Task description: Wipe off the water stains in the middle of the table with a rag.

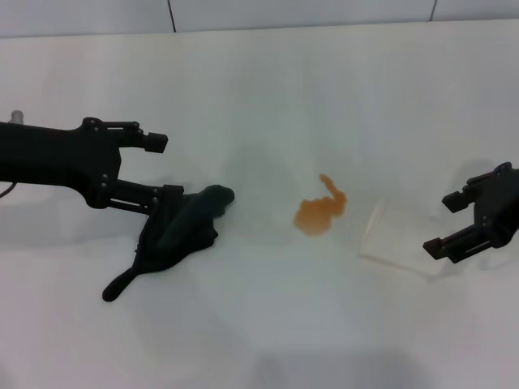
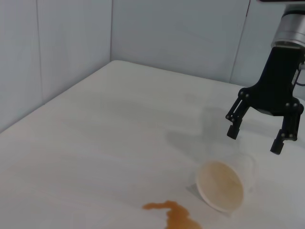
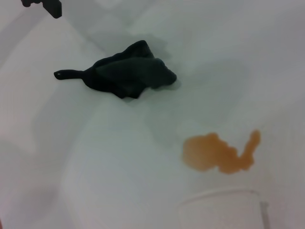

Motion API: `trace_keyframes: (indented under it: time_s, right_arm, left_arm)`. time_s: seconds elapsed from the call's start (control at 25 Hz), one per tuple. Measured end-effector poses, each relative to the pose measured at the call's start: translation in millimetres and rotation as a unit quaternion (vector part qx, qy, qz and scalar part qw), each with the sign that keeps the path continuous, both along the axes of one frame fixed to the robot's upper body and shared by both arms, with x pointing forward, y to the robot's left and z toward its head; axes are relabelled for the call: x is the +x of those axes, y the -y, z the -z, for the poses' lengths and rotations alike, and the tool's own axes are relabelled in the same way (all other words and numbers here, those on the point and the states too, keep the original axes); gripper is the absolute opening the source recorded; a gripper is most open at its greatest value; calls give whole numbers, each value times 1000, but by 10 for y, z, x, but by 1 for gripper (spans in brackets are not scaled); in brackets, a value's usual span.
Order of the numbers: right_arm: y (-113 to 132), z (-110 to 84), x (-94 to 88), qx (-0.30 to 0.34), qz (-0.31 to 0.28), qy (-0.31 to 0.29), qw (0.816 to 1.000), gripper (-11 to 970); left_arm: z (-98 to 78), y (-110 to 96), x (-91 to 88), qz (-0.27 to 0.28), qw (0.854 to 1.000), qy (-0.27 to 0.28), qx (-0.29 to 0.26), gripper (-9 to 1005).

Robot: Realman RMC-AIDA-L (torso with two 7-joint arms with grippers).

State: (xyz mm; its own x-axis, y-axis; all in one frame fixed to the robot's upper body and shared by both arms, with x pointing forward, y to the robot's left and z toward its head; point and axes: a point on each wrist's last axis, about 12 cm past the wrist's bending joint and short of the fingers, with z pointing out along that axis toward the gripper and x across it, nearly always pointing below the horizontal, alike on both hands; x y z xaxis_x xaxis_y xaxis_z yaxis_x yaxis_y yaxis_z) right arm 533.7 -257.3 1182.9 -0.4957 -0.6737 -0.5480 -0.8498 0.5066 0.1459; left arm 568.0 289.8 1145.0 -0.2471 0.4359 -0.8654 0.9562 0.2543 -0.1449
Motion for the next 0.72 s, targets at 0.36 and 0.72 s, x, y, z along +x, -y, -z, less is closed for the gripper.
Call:
trace_keyframes:
  time_s: [0.36,0.72]
  right_arm:
    - [-178,-7,121,-51,-2,9,999,831]
    - [-220,-34,163,-59,3,3,998,829]
  left_arm:
    - [12,-4,-13,1,1000,3,0,876]
    - [2,-1,-5,0,1000,5,-2,874]
